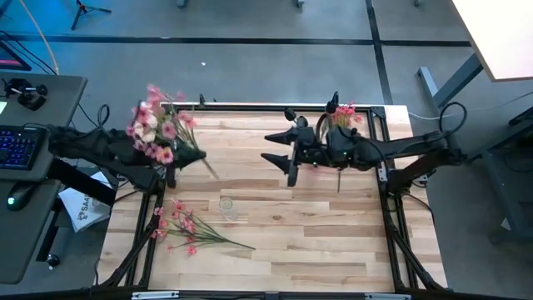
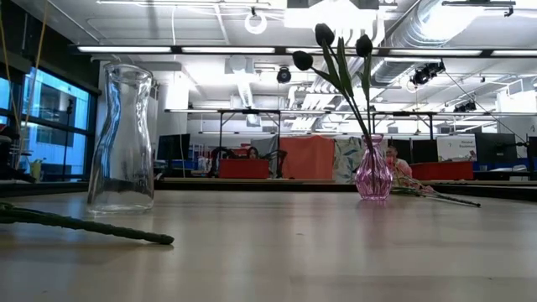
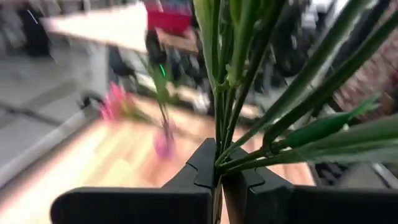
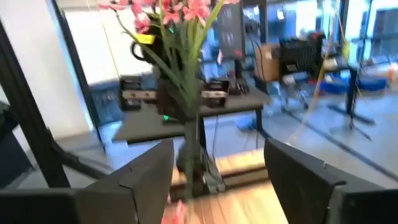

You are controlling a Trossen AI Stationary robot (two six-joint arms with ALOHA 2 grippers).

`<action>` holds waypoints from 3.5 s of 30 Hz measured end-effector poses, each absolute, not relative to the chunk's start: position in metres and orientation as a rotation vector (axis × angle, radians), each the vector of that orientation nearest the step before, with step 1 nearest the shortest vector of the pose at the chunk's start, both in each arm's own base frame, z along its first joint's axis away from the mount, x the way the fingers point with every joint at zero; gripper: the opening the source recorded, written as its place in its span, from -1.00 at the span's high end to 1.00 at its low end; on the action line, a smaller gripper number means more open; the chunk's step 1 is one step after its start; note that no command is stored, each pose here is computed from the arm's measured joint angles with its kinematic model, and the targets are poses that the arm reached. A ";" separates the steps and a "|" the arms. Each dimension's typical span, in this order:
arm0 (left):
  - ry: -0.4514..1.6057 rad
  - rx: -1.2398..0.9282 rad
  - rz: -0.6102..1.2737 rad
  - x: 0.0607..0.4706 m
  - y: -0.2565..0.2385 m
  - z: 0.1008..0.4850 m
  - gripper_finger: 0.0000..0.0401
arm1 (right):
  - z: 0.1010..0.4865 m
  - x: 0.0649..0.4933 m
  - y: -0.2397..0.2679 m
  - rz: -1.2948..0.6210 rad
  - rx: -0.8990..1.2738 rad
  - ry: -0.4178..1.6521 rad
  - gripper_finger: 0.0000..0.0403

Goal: Sort flowers into vase by color
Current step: Put the center pink flowers into the transparent vase, then put the bottom pink flowers into the transparent vase

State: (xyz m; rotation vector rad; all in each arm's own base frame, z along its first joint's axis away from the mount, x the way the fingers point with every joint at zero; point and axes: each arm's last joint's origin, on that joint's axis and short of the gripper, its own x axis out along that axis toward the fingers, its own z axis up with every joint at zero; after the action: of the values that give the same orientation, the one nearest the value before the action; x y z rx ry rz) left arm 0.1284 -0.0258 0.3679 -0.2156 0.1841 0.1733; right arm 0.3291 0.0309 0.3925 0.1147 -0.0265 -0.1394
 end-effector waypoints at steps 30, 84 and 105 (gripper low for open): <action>0.518 -0.226 0.133 0.198 -0.087 0.310 0.80 | 0.388 0.316 0.026 -0.210 0.086 0.105 -0.27; 0.857 -0.213 0.075 0.115 -0.109 0.308 0.02 | 0.180 0.372 0.261 0.048 0.533 0.698 -0.19; 0.840 -0.130 0.008 0.110 -0.104 0.313 0.02 | 0.143 0.502 0.237 -0.176 0.218 0.713 -0.11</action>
State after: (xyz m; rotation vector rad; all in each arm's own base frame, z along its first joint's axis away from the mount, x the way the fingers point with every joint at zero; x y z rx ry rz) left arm 0.1105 -0.1037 0.3129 -0.1303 0.8400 0.0083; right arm 0.5018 0.2369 0.1429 0.2184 0.7128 -0.1765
